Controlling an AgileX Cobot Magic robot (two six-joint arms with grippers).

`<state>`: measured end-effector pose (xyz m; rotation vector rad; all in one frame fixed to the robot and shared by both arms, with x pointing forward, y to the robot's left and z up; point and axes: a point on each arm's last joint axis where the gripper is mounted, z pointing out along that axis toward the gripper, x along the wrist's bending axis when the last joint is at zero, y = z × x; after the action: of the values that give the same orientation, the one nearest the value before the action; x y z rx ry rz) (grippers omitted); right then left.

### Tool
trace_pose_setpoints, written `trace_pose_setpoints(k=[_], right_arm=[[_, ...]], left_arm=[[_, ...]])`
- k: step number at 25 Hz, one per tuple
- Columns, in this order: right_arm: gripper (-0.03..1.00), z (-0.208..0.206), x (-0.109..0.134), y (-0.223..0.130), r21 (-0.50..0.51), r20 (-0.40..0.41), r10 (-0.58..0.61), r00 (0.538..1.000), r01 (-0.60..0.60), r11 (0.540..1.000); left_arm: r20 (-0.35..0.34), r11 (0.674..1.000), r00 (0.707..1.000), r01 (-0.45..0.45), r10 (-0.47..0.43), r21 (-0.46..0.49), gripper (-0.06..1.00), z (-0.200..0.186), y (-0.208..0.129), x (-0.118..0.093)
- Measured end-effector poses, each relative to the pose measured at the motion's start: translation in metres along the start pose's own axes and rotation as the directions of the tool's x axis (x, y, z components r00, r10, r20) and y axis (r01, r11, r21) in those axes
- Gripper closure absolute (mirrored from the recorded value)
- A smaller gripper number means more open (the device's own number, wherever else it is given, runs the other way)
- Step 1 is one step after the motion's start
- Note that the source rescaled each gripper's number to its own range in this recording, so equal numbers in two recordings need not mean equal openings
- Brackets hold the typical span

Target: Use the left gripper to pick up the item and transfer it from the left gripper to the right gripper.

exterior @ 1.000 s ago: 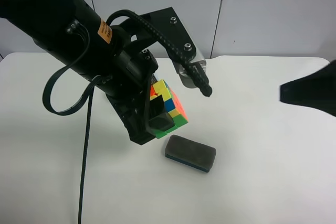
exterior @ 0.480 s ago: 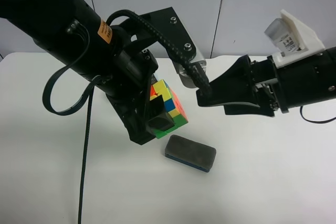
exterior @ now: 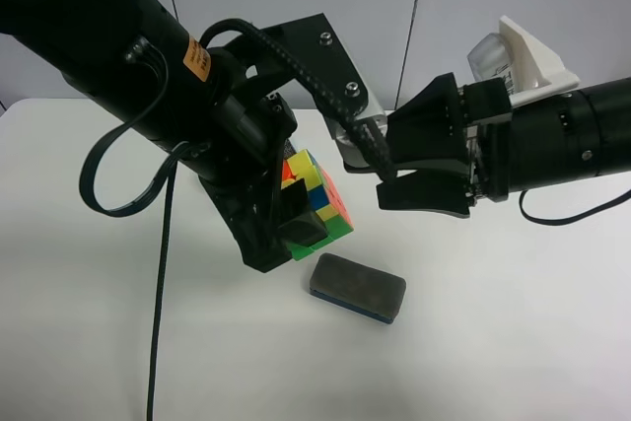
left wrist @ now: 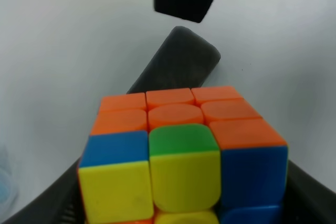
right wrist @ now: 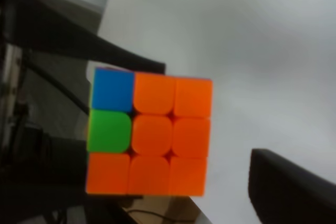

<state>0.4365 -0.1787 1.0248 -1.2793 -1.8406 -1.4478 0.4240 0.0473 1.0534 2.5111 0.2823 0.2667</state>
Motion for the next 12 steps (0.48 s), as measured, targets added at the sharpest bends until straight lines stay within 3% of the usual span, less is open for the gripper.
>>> trace_pose_setpoints(k=[12], right_arm=[[-0.03,0.017,-0.006,0.001,0.001,-0.040,0.033,0.999,-0.033,0.999]], left_arm=[[-0.022,0.990,0.992,-0.126,0.125,-0.055,0.93,0.000,0.005,0.001]])
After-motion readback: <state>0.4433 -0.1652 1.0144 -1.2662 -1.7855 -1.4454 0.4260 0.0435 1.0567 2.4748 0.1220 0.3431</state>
